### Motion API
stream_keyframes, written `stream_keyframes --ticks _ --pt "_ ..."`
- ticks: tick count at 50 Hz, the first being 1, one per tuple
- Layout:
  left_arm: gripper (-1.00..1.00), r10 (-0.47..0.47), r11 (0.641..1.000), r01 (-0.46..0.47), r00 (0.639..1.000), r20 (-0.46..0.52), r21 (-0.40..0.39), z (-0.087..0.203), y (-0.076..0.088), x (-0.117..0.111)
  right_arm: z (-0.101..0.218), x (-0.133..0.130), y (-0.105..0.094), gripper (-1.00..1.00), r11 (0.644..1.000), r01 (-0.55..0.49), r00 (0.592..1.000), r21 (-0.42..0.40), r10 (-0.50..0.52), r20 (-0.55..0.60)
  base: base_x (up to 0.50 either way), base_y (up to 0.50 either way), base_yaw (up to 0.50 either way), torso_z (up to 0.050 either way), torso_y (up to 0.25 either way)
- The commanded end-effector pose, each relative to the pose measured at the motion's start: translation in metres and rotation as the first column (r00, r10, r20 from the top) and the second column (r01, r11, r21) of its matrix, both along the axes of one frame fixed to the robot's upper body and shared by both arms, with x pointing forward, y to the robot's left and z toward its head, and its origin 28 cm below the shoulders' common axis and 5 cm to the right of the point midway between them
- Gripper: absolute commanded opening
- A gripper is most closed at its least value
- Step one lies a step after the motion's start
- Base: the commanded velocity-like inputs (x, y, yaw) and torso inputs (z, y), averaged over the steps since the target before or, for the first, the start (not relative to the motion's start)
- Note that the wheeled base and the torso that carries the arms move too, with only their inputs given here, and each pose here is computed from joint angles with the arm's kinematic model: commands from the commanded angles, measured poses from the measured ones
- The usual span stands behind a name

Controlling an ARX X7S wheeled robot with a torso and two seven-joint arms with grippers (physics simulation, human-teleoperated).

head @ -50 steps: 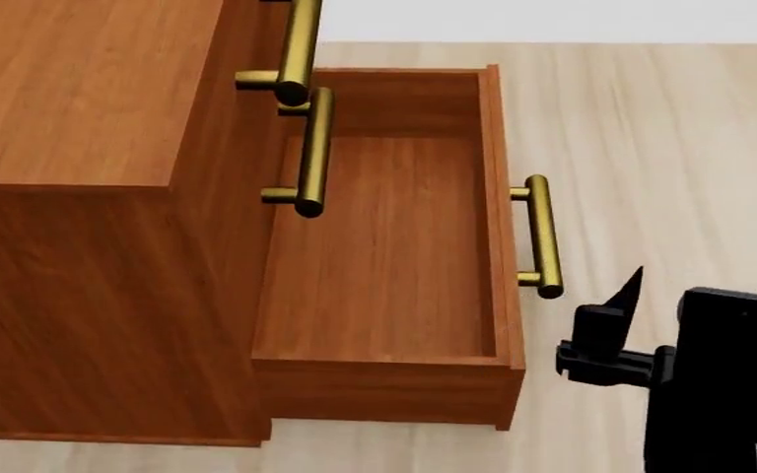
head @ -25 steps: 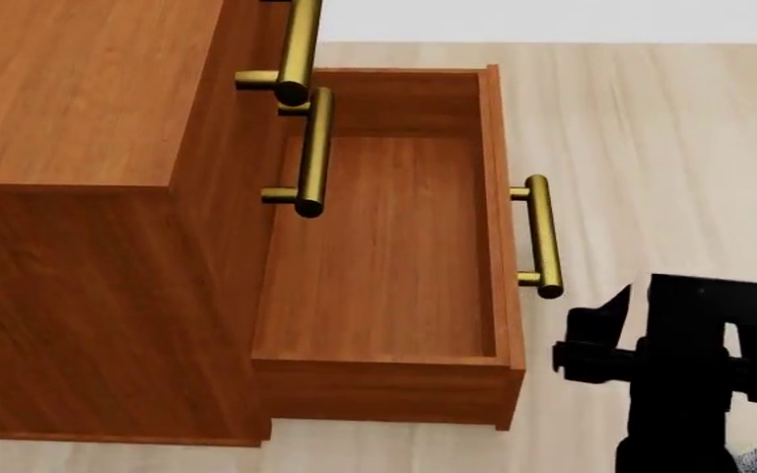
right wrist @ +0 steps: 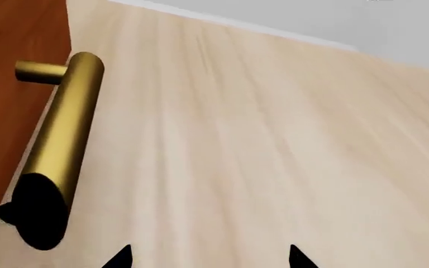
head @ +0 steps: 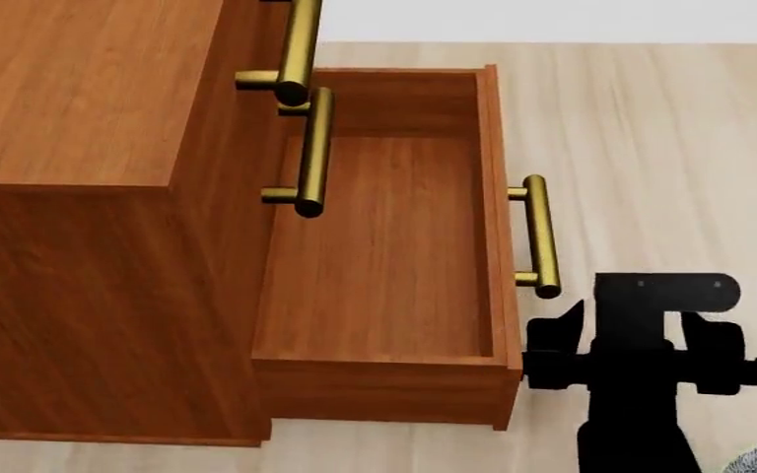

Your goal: Close the bottom drawer of the cabinet and open the top drawer.

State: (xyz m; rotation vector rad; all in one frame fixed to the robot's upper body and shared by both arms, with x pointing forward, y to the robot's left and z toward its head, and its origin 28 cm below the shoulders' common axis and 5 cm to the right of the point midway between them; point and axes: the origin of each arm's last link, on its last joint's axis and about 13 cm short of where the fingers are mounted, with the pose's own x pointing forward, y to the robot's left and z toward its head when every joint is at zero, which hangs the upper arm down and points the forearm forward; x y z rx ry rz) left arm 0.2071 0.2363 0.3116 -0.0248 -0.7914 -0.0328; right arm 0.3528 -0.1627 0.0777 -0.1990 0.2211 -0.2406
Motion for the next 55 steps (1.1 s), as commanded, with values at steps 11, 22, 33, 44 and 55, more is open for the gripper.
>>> stream_keyframes --ticks 11,22,33,44,55 --pt "1.00 0.002 1.000 -0.002 1.000 0.003 -0.004 0.000 0.001 0.000 -0.004 0.009 0.028 1.00 0.989 -0.148 0.989 0.013 0.148 -0.028 0.00 0.00 0.00 0.000 0.000" --pt "1.00 0.002 1.000 -0.002 1.000 0.006 -0.005 0.001 0.002 -0.003 -0.004 0.011 0.050 1.00 0.970 -0.240 0.970 0.024 0.241 -0.020 0.00 0.00 0.00 0.000 0.000" --pt "1.00 0.001 1.000 -0.001 1.000 0.007 -0.002 0.002 0.001 -0.003 0.001 0.012 0.071 1.00 0.941 -0.335 0.942 0.042 0.336 -0.004 0.00 0.00 0.00 0.000 0.000" --pt "1.00 0.001 1.000 -0.001 1.000 0.008 -0.002 0.002 0.002 -0.004 0.004 0.017 0.090 1.00 0.914 -0.404 0.915 0.043 0.404 0.000 0.00 0.00 0.00 0.000 0.000" --pt "1.00 0.005 1.000 -0.005 1.000 0.011 -0.004 0.004 0.003 -0.004 0.009 0.022 0.109 1.00 0.879 -0.472 0.881 0.064 0.473 0.008 0.00 0.00 0.00 0.000 0.000"
